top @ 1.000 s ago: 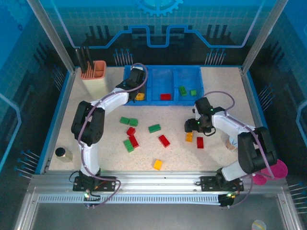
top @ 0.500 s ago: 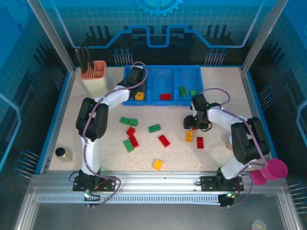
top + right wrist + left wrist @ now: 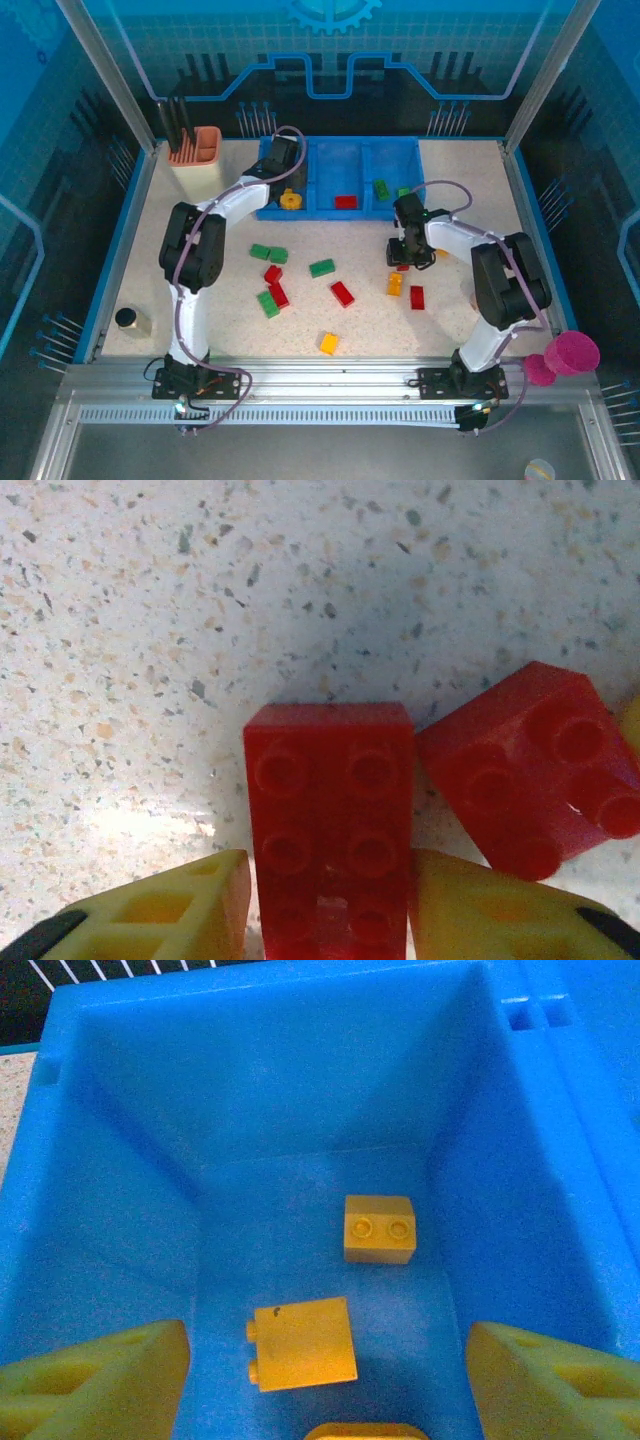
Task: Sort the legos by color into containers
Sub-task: Pick up the lego from the middle-right of the table.
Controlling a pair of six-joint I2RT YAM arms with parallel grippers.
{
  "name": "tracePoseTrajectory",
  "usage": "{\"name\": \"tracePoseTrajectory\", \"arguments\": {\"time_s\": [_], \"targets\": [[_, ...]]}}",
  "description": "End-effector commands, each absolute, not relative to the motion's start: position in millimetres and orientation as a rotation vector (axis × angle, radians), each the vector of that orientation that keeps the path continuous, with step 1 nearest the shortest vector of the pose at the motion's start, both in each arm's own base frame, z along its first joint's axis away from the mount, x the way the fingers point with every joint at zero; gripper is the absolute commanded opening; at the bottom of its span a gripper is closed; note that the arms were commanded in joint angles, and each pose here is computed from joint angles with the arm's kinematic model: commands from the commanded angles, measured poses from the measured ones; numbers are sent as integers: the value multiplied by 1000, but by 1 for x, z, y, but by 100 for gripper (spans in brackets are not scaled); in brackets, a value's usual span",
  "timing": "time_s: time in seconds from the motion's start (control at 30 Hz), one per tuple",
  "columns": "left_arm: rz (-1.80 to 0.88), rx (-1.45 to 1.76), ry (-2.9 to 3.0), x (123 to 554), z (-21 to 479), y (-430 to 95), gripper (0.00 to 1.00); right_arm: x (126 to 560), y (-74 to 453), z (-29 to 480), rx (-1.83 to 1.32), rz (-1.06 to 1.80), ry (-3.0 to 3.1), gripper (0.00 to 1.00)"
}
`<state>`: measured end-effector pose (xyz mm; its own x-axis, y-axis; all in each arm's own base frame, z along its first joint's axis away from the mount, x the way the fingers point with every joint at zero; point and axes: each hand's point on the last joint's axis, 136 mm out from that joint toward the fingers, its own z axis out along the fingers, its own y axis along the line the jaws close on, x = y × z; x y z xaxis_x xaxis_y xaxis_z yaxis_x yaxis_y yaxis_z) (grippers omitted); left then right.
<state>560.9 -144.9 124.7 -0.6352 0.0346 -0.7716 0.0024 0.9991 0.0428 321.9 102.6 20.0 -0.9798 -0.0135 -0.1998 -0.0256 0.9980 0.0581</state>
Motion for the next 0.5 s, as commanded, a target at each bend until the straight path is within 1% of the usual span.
{"name": "tracePoseTrajectory", "arguments": {"time_s": [0.0,0.1,0.2,0.33,0.4,0.47], "targets": [[-27,59,2149,554,199,-150,75,321,106,16,-66,51,2969,39],[-42,83,2120,538,224,-148,76,323,108,21,-84,38,2961,33],[-45,99,2085,517,244,-141,80,327,114,38,-119,40,2936,31],[-48,122,2056,484,267,-131,87,338,125,79,-182,46,2852,30],[-67,140,2062,466,272,-129,87,346,132,102,-204,51,2803,30],[-84,129,2074,448,274,-124,90,360,142,127,-234,74,2736,29]]}}
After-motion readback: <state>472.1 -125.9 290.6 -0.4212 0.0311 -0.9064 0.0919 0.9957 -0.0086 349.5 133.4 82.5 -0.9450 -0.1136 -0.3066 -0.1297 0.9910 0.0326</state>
